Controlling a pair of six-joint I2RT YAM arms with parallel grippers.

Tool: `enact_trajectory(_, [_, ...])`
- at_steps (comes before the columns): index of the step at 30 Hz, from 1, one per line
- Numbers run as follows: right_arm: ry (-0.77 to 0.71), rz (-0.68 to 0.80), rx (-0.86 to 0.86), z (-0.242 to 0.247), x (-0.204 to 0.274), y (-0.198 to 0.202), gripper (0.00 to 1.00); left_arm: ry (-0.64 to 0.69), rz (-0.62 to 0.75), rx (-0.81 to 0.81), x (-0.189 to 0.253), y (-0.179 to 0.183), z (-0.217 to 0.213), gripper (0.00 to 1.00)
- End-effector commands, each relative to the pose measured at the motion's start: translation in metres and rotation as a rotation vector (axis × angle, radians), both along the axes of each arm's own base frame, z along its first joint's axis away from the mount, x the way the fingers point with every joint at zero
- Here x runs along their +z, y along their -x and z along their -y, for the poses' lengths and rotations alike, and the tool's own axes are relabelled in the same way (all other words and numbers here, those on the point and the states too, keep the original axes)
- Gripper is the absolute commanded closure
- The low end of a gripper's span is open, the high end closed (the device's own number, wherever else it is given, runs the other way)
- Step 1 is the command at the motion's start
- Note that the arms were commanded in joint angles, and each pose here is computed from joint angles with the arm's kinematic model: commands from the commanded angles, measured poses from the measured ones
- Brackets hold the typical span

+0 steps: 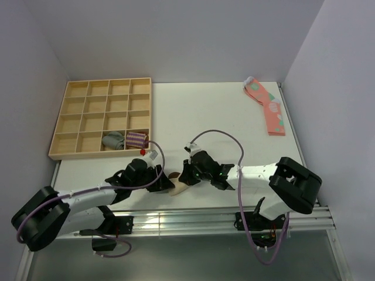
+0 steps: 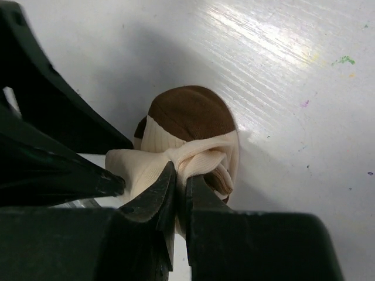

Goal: Roll the socks
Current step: Roll the sock at the center of the board.

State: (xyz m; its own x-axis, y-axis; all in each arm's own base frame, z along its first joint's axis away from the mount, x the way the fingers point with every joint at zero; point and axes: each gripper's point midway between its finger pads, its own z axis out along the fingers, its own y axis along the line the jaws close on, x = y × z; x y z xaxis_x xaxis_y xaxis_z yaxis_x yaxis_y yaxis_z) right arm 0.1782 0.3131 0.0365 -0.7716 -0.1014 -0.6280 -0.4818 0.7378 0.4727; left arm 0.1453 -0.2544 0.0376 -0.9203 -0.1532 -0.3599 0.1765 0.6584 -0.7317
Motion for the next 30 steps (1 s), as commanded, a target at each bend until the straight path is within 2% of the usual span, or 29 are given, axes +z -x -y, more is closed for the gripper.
enact_trajectory(1, [0.214,-0.107,-0.033,0.032,-0.033,0.013,1.0,-0.05,0.151,0.093,0.018,-0.028,-0.009,0.53])
enact_trajectory(6, [0.315,-0.178,0.005,0.039,-0.035,0.02,1.0,-0.029,0.307,0.163,0.053,-0.046,-0.015,0.52])
enact_trajectory(12, [0.379,-0.303,0.037,0.047,-0.034,0.019,1.0,-0.045,0.422,0.159,0.065,-0.05,-0.006,0.53])
enact_trajectory(19, [0.451,-0.434,0.086,0.055,-0.03,0.021,1.0,-0.063,0.532,0.119,0.068,-0.037,0.015,0.53])
enact_trajectory(30, [0.561,-0.524,0.139,0.057,-0.018,0.011,1.0,-0.147,0.645,0.037,0.057,-0.019,0.039,0.52])
